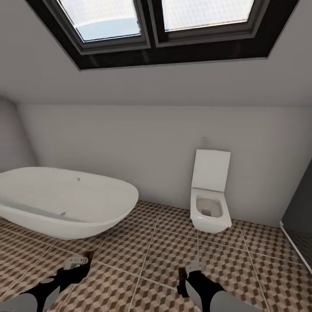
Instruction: Take the four mousetraps from the cabinet in the bathroom and place them on the bathroom floor. Make sure all four end up on the same floor surface, and ensure that at least two of them are either under or directly next to the same bathroom sink.
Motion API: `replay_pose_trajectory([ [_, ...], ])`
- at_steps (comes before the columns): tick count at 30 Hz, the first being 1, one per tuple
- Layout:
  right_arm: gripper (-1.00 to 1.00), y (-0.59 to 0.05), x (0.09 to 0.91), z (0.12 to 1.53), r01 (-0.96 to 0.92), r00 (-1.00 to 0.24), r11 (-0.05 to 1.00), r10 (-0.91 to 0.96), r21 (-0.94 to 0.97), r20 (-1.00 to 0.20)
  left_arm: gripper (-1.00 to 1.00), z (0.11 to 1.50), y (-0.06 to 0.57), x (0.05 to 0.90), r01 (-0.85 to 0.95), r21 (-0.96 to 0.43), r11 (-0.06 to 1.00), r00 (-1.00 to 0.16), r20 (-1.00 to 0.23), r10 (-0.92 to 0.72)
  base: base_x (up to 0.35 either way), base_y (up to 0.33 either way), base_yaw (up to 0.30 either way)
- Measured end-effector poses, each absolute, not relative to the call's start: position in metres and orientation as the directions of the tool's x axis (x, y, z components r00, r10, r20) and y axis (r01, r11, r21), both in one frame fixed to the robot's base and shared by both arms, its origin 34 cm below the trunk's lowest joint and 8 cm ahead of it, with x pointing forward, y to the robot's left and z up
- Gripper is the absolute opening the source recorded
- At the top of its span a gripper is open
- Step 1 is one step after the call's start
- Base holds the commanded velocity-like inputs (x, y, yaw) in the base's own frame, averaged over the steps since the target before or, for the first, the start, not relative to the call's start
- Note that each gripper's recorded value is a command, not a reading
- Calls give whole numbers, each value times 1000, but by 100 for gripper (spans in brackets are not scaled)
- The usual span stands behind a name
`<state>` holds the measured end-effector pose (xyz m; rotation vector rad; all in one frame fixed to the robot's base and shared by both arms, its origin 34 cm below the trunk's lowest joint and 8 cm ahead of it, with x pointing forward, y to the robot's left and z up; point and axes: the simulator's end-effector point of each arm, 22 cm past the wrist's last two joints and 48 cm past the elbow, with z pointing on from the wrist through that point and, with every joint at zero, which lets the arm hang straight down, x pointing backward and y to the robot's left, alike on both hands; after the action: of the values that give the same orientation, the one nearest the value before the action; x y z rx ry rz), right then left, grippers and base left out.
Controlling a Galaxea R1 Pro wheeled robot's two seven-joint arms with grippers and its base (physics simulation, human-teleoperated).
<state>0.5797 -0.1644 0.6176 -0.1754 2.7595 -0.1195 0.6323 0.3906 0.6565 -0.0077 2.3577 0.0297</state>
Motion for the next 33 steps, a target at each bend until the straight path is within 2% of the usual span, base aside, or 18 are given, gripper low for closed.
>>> replay_pose_trajectory([
  [12, -100, -165, 565, 606, -127, -924, 985, -159, -113, -347, -100, 656, 391, 631, -122, -66, 990, -681, -720, -132, 0, 0, 300],
  [33, -100, -166, 566, 606, -124, -922, 985, -159, -118, -352, -100, 643, 382, 616, -131, -84, 988, -695, -702, -152, 0, 0, 300],
])
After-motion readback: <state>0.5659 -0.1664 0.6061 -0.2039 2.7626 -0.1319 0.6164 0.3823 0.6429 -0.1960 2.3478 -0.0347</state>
